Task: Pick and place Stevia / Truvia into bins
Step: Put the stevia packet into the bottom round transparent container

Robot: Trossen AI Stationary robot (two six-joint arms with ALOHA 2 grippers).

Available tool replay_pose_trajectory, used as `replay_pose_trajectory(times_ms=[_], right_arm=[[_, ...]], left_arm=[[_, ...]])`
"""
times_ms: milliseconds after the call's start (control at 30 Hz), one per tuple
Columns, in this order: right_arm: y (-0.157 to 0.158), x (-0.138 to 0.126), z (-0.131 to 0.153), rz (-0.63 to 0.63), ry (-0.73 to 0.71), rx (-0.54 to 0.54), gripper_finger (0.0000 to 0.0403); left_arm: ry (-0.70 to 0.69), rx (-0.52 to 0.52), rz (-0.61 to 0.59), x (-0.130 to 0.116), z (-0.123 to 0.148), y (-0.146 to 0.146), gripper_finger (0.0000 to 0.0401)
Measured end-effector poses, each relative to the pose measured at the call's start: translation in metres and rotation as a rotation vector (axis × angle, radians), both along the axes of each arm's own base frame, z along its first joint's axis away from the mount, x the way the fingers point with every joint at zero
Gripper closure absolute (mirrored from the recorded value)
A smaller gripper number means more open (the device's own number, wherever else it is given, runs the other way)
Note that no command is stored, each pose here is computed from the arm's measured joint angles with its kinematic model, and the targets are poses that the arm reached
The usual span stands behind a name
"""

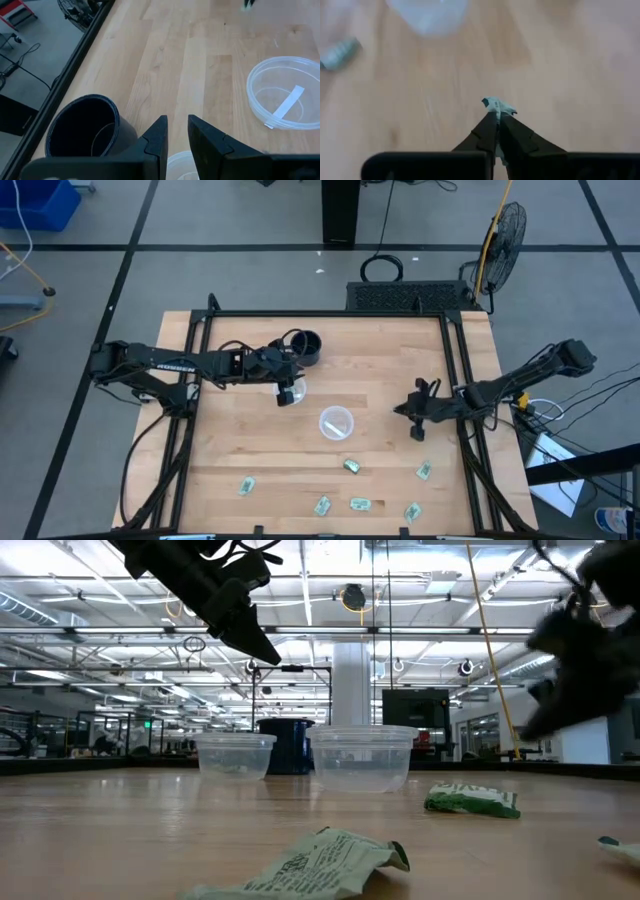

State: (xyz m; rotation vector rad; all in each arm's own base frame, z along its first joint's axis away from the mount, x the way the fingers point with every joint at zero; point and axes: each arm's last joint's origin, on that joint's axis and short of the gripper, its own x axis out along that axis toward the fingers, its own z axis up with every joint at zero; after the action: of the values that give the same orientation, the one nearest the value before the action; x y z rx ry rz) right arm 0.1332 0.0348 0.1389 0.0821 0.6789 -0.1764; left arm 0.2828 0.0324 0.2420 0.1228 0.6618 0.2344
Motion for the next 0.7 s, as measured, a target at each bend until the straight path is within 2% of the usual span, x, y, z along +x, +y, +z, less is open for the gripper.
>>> replay_pose_trajectory(times_ms=[200, 333, 500, 600, 700], right_arm=[[0.011, 0.034, 0.074, 0.124, -0.161, -0.17, 0.0399], [0.022, 0.064, 0.098, 0.192, -0.143, -0.261, 0.0397], [0.038, 0.112, 0.088, 0.326, -0.005, -0.366, 0.0397], [0.039, 0.139, 0.07, 0.313, 0.074, -0.388, 0.0397], [0.037, 0.167, 0.052, 0.273, 0.061, -0.368, 0.0397]], left_arm=[[-0.001, -0.003, 0.003, 0.0, 0.0, 0.0, 0.032], [-0.003, -0.003, 0.004, 0.0, 0.0, 0.0, 0.032], [-0.017, 0.0, 0.005, 0.001, 0.001, 0.0, 0.032], [-0.024, 0.002, 0.005, 0.0, 0.003, 0.0, 0.032], [-0.05, 0.004, 0.006, -0.001, 0.008, 0.0, 0.032]])
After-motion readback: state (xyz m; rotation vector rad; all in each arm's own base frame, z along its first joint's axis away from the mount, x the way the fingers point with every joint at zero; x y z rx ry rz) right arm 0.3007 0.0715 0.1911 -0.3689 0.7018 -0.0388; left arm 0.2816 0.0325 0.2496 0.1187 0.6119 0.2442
